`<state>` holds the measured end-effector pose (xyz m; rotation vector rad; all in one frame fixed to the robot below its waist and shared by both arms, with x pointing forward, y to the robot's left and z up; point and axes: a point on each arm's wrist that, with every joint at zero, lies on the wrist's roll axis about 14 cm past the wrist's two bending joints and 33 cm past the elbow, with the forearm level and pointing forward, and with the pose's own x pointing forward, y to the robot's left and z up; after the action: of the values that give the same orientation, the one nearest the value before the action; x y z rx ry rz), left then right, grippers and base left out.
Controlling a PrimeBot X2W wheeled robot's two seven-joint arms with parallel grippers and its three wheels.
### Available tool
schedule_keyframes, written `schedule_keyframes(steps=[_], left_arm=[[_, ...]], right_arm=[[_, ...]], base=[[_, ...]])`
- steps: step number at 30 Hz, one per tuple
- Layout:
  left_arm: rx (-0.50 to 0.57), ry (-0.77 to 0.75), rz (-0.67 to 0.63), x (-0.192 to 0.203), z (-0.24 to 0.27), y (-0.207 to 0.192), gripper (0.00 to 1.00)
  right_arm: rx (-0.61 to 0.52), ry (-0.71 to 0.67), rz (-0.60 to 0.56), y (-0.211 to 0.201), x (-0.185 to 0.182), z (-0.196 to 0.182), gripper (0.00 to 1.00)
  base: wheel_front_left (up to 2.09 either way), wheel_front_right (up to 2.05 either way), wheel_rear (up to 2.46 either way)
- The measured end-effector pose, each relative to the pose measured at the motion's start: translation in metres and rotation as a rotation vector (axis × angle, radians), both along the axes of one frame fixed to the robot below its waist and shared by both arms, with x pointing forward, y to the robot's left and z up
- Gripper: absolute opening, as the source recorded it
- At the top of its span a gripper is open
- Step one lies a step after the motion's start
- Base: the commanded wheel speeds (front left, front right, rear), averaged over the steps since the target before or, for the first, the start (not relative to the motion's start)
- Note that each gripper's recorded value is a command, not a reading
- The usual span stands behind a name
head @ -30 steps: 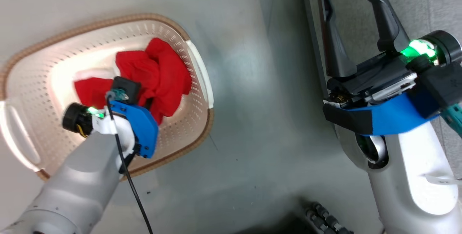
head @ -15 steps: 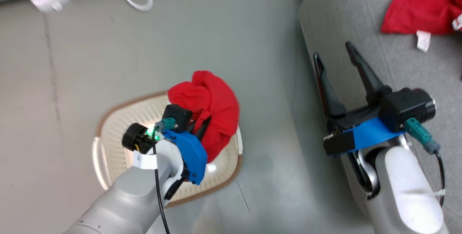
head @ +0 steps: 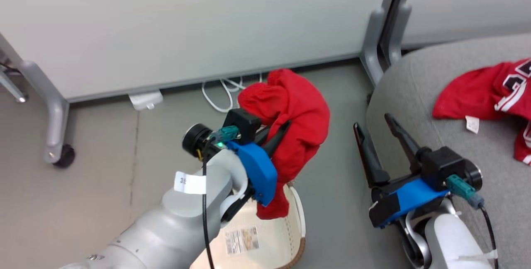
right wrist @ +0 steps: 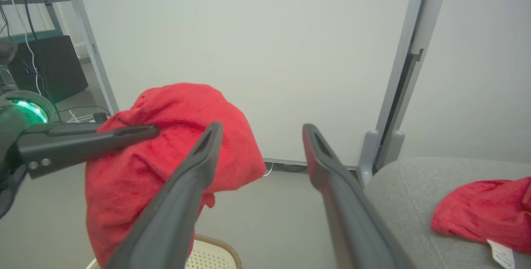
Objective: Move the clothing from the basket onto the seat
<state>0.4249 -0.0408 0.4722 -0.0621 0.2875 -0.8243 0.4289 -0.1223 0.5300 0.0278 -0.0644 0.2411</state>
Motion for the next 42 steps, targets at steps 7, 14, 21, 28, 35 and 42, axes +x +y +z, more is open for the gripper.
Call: schedule_keyframes(steps=[7,14,21,28,35,42], left_arm=[[-0.043,-0.138,-0.013,-0.006,0.060,-0.009,0.00],[-0.057,-0.178,-0.025,-0.006,0.080,-0.018,0.00],[-0.049,-0.164,-0.009,-0.003,0.074,-0.015,0.00],[-0.055,-0.161,-0.016,-0.004,0.074,-0.017,0.00],[-0.068,-0.158,-0.031,-0.006,0.075,-0.022,0.00],[-0.082,-0.167,-0.043,-0.010,0.079,-0.024,0.00]], right_arm=[[0.005,-0.023,0.056,0.020,-0.019,0.016,1.00],[0.006,-0.033,0.060,0.020,-0.026,0.021,1.00],[-0.002,0.019,0.106,0.035,-0.032,0.008,1.00],[0.033,0.141,0.218,0.072,-0.049,-0.025,1.00],[0.056,0.161,0.280,0.091,-0.041,-0.029,1.00],[0.068,0.166,0.309,0.101,-0.022,-0.026,1.00]], base=[[0.00,0.00,0.00],[0.00,0.00,0.00],[0.00,0.00,0.00],[0.00,0.00,0.00],[0.00,0.00,0.00],[0.00,0.00,0.00]])
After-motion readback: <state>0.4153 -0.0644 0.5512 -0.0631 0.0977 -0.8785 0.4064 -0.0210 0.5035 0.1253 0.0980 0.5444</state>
